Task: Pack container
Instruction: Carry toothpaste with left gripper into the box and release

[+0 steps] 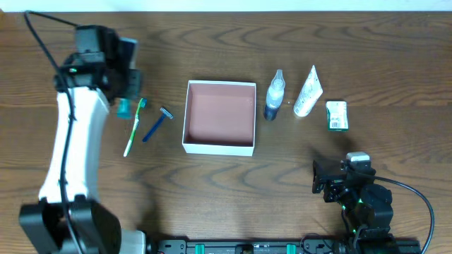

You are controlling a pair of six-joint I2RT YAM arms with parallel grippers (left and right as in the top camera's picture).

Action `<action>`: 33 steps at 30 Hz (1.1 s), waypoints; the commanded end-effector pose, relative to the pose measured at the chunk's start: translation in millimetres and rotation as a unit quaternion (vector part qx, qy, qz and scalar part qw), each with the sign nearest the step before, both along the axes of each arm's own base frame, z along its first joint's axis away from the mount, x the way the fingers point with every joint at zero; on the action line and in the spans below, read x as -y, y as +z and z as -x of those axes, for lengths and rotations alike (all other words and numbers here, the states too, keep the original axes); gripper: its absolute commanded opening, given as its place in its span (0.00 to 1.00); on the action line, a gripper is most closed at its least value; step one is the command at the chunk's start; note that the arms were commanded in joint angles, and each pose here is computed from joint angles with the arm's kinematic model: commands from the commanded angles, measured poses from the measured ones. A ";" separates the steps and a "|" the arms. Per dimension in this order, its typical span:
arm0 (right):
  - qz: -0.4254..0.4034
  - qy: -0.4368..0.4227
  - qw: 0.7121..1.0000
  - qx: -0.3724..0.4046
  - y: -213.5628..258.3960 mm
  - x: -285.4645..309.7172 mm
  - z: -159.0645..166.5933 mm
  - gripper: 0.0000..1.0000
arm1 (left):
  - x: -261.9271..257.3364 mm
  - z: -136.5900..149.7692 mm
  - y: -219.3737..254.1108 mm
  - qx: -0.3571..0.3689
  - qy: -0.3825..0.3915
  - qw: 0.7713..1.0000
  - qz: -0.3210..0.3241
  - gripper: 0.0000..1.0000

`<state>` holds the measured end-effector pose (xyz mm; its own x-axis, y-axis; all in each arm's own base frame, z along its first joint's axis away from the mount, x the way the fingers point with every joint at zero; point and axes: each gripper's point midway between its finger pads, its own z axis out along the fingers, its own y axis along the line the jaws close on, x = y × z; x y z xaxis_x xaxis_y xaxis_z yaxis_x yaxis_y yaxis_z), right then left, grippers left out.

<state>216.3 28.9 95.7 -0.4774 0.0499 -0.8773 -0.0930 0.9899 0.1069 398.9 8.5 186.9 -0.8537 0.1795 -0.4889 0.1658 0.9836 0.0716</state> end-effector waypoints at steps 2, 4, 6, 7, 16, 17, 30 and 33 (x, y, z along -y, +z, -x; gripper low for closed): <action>0.009 -0.005 1.000 0.002 -0.2 3.8 -0.3 0.99 | 76.1 11.4 20.4 0.006 -0.003 0.995 0.097 0.06; 0.009 -0.005 1.000 0.002 -0.2 3.8 -0.3 0.99 | 107.8 17.3 21.3 0.001 -0.016 0.993 0.113 0.06; 0.009 -0.005 1.000 0.002 -0.2 3.8 -0.3 0.99 | 135.8 22.5 15.7 -0.006 -0.038 0.993 0.113 0.06; 0.009 -0.005 1.000 0.002 -0.2 3.8 -0.3 0.99 | 142.6 23.4 11.6 -0.009 -0.034 0.994 0.106 0.06; 0.009 -0.005 1.000 0.002 -0.2 3.8 -0.3 0.99 | 171.5 26.6 -77.0 -0.094 0.009 0.995 0.044 0.06; 0.009 -0.005 1.000 0.002 -0.2 3.8 -0.3 0.99 | 167.5 26.7 -87.3 -0.103 0.023 0.994 0.031 0.06; 0.009 -0.005 1.000 0.002 -0.2 3.8 -0.3 0.99 | 139.3 28.8 -125.7 -0.135 0.064 0.987 -0.057 0.08; 0.009 -0.005 1.000 0.002 -0.2 3.8 -0.3 0.99 | 140.0 27.4 -125.5 -0.132 0.064 0.988 -0.055 0.12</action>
<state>216.3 28.9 95.6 -0.4778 0.0498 -0.8771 -0.0930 0.9899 0.1069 367.7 -135.1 58.0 -0.9709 0.1173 -0.2086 0.0913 0.9873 0.1301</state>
